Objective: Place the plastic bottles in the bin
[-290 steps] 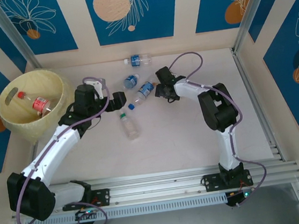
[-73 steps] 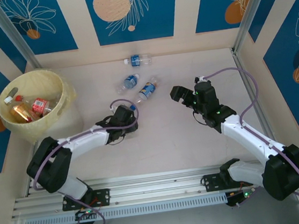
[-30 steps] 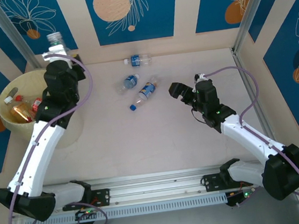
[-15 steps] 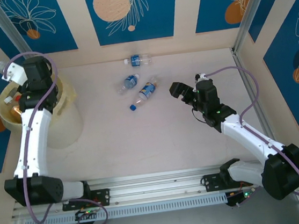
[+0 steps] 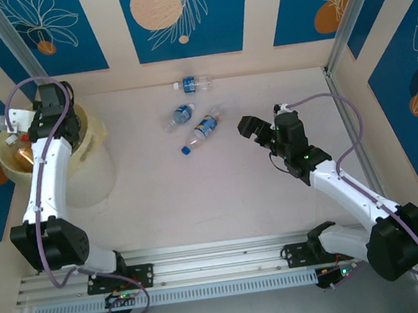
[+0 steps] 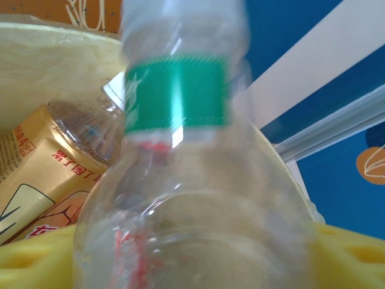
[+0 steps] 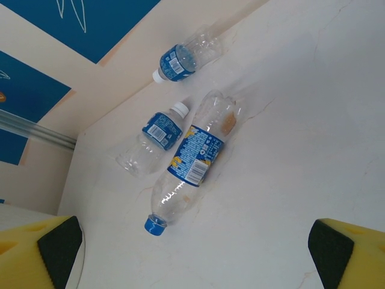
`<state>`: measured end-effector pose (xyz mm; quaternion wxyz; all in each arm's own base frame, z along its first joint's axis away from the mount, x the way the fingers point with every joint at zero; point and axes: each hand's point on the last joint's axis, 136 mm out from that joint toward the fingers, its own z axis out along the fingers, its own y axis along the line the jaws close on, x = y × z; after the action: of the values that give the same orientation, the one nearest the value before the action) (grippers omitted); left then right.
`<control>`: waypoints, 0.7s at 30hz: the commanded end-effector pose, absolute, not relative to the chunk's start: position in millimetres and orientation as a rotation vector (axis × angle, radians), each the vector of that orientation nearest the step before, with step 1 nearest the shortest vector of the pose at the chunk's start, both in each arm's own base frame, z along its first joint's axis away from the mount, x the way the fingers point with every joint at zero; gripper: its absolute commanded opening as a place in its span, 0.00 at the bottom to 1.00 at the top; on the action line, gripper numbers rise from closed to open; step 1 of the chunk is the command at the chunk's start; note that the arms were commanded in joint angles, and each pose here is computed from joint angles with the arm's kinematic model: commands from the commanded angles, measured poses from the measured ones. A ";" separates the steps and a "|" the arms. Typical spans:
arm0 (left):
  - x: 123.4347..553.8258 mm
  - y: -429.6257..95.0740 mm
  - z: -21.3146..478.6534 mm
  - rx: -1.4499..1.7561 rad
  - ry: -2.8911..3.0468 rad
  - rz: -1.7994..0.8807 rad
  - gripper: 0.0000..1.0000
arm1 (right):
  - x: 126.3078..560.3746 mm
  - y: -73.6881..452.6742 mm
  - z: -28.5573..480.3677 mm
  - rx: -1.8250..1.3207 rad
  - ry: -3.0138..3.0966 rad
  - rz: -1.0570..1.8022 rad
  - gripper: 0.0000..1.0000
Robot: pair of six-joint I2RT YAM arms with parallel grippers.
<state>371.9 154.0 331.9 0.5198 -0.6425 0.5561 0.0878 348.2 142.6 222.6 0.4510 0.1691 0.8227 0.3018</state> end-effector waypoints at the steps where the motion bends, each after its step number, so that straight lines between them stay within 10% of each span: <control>1: 367.1 159.9 337.8 -1.589 1.279 0.200 1.00 | 347.4 135.8 238.6 0.434 1.989 0.738 0.99; 21: 431.0 32.2 390.3 -0.919 1.623 -0.436 1.00 | 362.5 158.0 207.5 0.449 2.139 0.784 0.99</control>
<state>417.8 84.4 356.5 0.5460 -0.5098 0.6558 -0.1091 357.1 149.8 206.6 0.4200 0.1759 0.8395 0.2964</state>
